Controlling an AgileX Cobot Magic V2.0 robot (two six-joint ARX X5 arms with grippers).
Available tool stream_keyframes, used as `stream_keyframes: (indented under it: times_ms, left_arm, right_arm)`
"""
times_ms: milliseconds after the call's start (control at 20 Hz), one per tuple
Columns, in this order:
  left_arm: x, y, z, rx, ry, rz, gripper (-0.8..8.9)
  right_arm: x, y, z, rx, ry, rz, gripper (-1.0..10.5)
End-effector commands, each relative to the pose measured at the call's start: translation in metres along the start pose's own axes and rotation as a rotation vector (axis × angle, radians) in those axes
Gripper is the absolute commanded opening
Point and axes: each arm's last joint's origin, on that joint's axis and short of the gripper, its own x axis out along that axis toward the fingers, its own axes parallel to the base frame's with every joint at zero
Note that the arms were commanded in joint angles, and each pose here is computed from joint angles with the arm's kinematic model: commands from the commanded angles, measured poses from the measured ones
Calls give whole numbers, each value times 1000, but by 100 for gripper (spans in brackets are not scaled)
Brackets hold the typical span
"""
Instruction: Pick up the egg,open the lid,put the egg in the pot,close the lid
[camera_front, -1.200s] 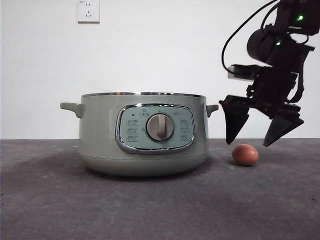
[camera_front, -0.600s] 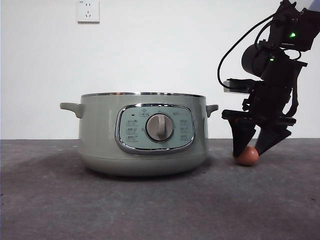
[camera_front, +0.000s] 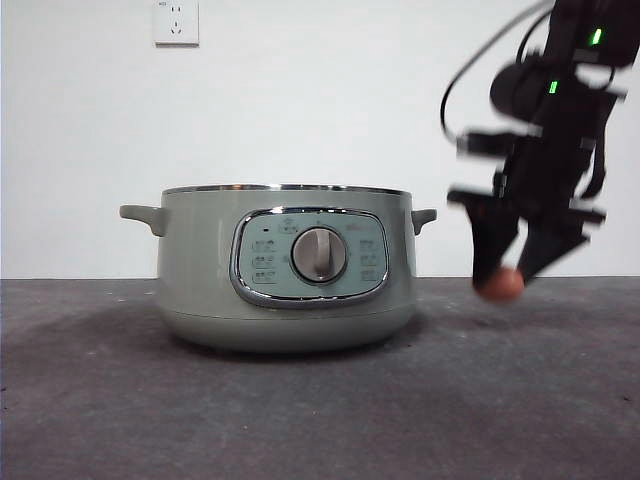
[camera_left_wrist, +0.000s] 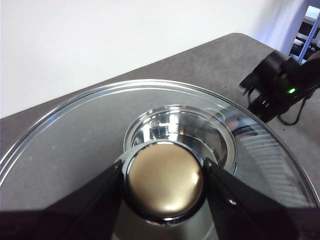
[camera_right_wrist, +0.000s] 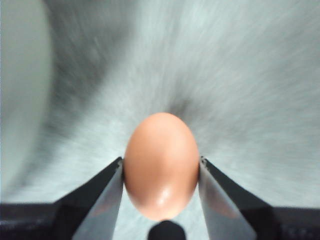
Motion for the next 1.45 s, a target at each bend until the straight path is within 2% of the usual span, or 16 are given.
stream_keyframes:
  times_ms: [50, 200, 300, 500, 700, 800, 1000, 1250, 1450]
  left_arm:
    - [-7, -1, 5, 18, -67, 2, -8]
    - [-7, -1, 5, 18, -67, 2, -8]
    - [-7, -1, 5, 19, -67, 1, -8]
    - [-7, -1, 5, 18, -65, -5, -8]
    - [-7, -1, 5, 18, -66, -5, -8]
    - [-7, -1, 6, 18, -66, -5, -8]
    - [-7, -1, 5, 17, -65, -5, -8]
    - [-6, -1, 5, 17, -64, -5, -8]
    - [-6, -1, 5, 17, -59, -6, -8]
  right_arm:
    - [-38, 5, 8, 25, -109, -9, -16]
    - [-83, 17, 12, 0, -242, 25, -16]
    - [-104, 33, 18, -49, -306, 88, -16]
    - [-119, 80, 39, -168, -394, 175, -16]
    - [-110, 129, 68, -260, -428, 246, -17]
    - [-96, 148, 80, -288, -401, 267, -17]
    - [-54, 170, 96, -334, -293, 263, -17]
    - [1, 176, 94, -358, -138, 211, -17]
    - [28, 174, 86, -382, -51, 164, -17]
